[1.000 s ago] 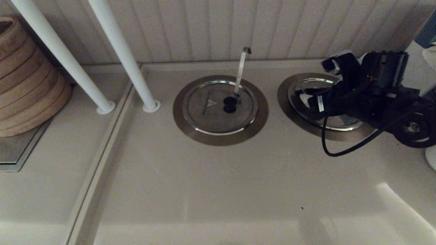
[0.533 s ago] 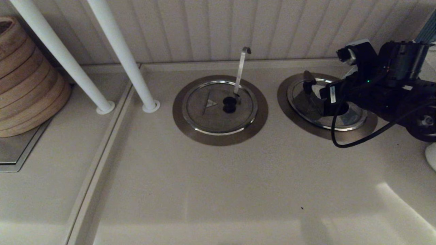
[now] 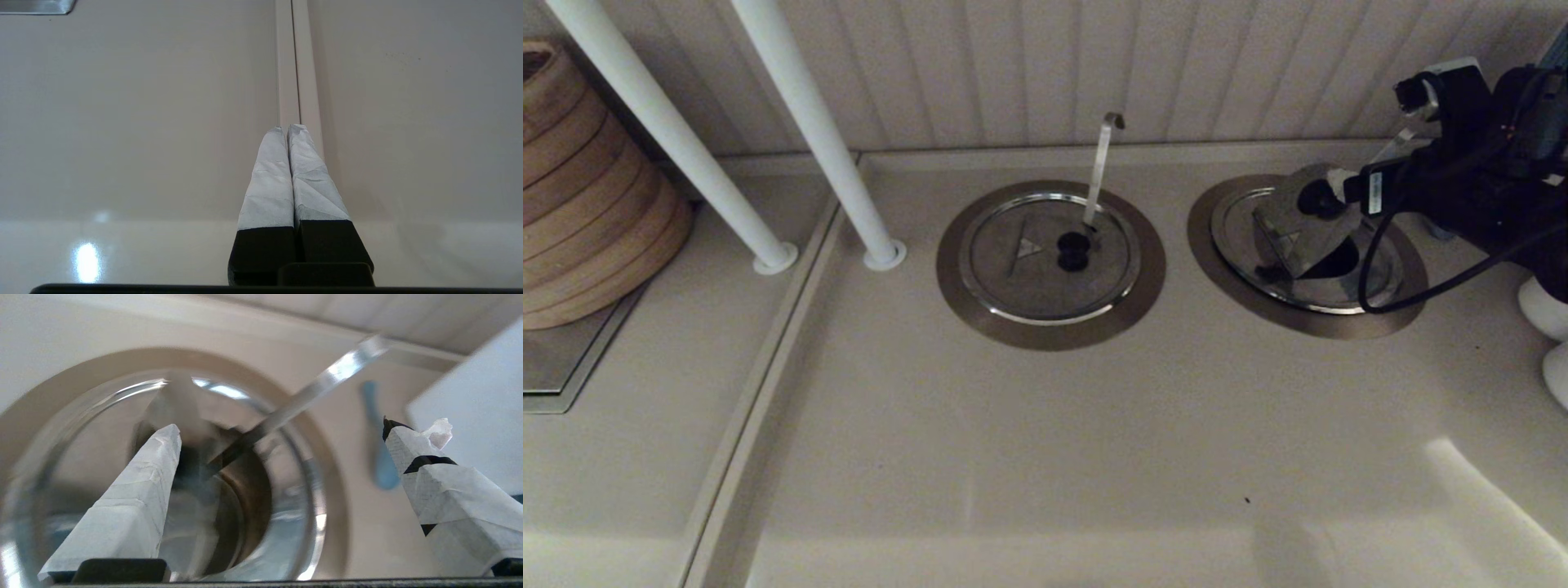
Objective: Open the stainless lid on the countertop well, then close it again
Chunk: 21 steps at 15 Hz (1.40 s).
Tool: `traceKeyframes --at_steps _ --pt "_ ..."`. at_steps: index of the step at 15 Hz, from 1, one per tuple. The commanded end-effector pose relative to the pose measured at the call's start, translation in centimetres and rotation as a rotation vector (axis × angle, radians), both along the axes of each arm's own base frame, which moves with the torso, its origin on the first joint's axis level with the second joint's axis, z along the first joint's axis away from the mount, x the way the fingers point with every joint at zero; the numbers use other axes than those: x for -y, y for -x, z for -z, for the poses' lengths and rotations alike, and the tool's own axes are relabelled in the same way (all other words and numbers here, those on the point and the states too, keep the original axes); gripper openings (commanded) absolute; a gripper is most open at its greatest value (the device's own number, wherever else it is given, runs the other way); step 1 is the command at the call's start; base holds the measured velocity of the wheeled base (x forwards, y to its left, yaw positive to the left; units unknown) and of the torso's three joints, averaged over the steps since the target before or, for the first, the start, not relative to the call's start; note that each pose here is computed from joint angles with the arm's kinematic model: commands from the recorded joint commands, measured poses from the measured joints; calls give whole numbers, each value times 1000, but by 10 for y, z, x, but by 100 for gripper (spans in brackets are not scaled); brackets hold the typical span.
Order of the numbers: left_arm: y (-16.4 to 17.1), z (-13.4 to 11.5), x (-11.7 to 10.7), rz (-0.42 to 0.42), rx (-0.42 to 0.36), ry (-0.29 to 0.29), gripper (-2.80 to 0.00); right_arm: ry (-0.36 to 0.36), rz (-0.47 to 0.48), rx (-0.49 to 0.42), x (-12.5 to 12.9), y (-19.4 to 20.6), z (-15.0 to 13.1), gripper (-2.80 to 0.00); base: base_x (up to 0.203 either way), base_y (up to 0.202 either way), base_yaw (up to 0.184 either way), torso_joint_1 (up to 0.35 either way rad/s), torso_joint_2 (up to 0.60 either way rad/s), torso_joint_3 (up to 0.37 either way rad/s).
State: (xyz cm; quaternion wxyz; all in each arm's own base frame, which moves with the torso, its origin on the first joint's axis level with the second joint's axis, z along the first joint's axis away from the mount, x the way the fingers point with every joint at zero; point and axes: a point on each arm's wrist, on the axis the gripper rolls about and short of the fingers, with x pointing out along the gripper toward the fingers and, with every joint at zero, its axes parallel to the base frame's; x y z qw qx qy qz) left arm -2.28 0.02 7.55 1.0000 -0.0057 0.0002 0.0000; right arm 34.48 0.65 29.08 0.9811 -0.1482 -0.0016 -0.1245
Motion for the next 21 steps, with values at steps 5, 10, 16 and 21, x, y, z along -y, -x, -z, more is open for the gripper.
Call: traceKeyframes --at_steps 5,10,16,21 --pt "0 0 0 0 -1 1 -280 2 95 33 34 -10 -8 0 0 0 0 0 0 0" --pt "0 0 0 0 -1 1 -280 -56 73 54 30 9 -25 0 0 0 0 0 0 0" --pt "0 0 0 1 -1 1 -280 -227 -171 -46 20 72 -53 0 0 0 0 0 0 0" --pt "0 0 0 0 -1 1 -280 -316 -301 -150 16 126 -55 -280 0 0 0 0 0 0"
